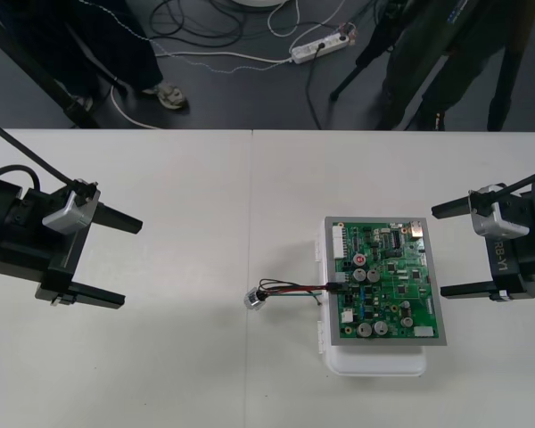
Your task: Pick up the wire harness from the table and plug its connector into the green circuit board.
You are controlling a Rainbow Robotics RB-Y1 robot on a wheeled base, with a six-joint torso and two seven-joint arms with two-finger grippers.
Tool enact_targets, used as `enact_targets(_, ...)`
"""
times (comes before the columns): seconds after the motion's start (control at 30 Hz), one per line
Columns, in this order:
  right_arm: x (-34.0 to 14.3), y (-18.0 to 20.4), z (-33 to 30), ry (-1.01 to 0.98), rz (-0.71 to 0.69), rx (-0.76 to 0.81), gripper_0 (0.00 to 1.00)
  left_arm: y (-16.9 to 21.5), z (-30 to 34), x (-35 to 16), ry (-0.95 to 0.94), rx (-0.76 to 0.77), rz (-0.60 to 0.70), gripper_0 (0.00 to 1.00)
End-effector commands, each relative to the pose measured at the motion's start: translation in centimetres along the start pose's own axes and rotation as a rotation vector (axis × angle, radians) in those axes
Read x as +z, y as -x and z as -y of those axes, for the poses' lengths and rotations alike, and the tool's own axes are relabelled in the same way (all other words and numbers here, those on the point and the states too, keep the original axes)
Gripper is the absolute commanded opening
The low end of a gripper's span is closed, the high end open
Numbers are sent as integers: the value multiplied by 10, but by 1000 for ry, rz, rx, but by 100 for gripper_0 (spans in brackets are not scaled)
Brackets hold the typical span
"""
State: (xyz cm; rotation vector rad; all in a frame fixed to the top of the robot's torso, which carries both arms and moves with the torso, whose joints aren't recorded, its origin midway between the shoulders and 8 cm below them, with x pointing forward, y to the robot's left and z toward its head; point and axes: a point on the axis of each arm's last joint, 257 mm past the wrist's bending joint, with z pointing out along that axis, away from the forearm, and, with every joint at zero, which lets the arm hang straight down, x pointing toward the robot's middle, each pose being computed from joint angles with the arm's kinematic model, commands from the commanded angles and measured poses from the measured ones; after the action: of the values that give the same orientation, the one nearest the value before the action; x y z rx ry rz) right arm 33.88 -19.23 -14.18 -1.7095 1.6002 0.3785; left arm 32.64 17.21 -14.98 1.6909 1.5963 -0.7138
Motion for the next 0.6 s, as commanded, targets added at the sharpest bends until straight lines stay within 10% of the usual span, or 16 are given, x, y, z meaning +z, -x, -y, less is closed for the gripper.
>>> enact_targets(0.03,-10,-10,4,-18,-40,-34,100,14,-13,-1,38,83,16,100)
enact_targets(0.6,-10,-10,4,-18,-40,-34,100,14,-13,-1,38,83,16,100)
